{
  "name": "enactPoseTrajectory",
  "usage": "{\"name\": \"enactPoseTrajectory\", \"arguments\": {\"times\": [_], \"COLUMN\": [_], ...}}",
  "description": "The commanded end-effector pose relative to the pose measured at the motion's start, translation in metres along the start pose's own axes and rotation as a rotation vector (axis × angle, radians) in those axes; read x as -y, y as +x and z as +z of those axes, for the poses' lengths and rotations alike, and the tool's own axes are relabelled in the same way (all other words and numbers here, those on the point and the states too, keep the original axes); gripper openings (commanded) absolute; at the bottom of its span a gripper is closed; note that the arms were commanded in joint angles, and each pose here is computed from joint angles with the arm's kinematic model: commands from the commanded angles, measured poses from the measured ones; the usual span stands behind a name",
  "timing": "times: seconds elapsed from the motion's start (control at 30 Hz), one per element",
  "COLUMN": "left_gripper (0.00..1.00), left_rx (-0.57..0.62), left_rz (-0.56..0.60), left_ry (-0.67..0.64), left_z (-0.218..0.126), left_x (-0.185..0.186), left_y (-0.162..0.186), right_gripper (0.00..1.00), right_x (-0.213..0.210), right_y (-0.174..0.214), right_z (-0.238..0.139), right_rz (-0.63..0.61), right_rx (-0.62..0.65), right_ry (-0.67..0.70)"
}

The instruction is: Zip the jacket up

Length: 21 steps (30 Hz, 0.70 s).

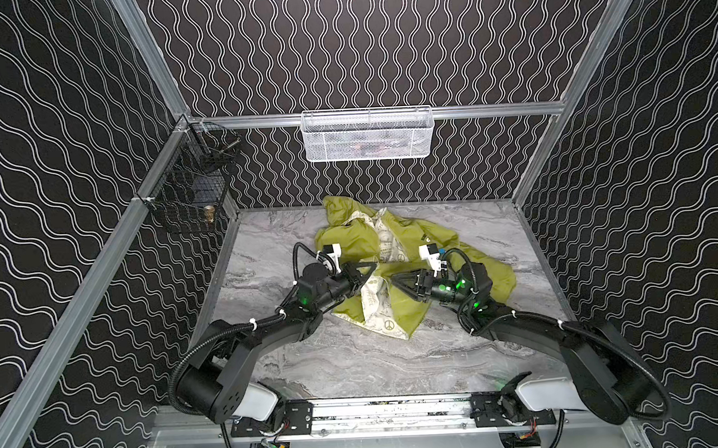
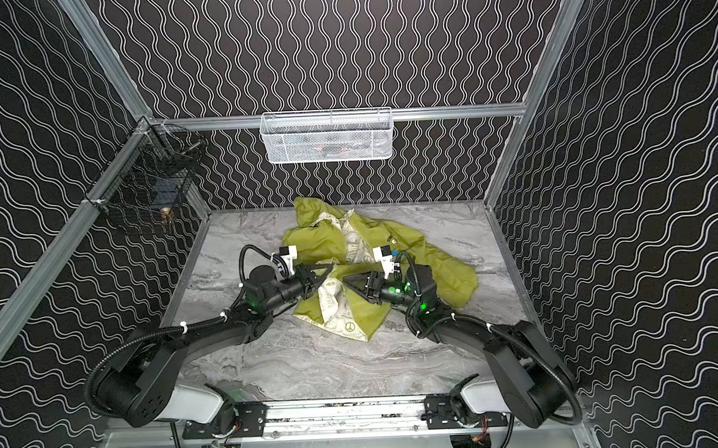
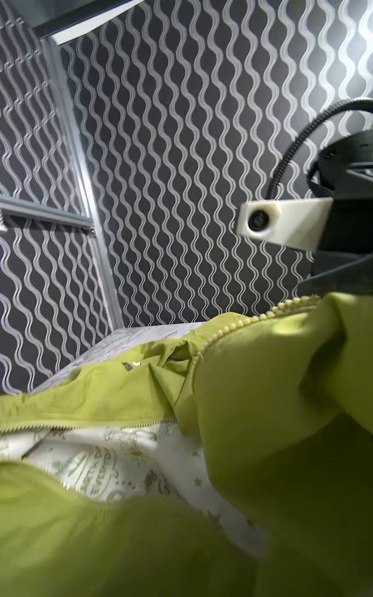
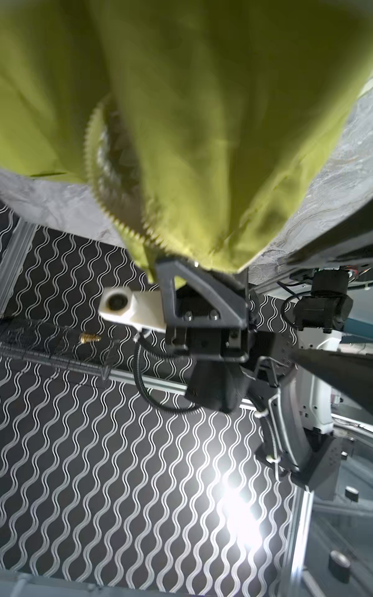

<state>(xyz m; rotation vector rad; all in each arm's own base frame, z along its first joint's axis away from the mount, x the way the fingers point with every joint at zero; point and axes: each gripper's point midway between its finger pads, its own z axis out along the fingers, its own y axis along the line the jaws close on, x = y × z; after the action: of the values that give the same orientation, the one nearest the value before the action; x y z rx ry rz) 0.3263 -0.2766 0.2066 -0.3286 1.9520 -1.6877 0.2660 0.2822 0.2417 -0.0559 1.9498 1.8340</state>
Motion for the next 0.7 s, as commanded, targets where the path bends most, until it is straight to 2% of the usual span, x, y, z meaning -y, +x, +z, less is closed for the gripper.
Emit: {"name": "enactPoseTrajectory", "arguments": {"times": [0.0, 0.2, 0.33, 0.53, 0.67], "left_gripper": [0.0, 0.0, 0.0, 0.0, 0.0], "left_rx": [-0.1, -0.179, -0.211, -0.236, -0.244], "left_rz": [0.111, 0.218, 0.28, 0.321, 0.333], "left_ry": [0.127, 0.154, 0.174, 0.203, 0.212], "left_z": [0.0, -0.005, -0.009, -0.013, -0.014], "left_x": [0.032, 0.049, 0.059, 0.069, 0.069], "left_y": [0.012, 0.023, 0.029, 0.034, 0.036], "right_gripper": [0.39, 0.31, 0.3, 0.36, 0.41], "right_x": [0.001, 0.001, -0.002, -0.006, 0.002], "right_y": [-0.008, -0.035, -0.037, -0.038, -0.039], "right_z": [-0.006, -0.003, 0.009, 0.016, 0.014], "right_rz": [-0.053, -0.081, -0.055, -0.027, -0.025], "right_rx": [-0.022, -0.015, -0.056, -0.067, -0.058], "right_ry": [0.084, 0.194, 0.142, 0.076, 0.117]}}
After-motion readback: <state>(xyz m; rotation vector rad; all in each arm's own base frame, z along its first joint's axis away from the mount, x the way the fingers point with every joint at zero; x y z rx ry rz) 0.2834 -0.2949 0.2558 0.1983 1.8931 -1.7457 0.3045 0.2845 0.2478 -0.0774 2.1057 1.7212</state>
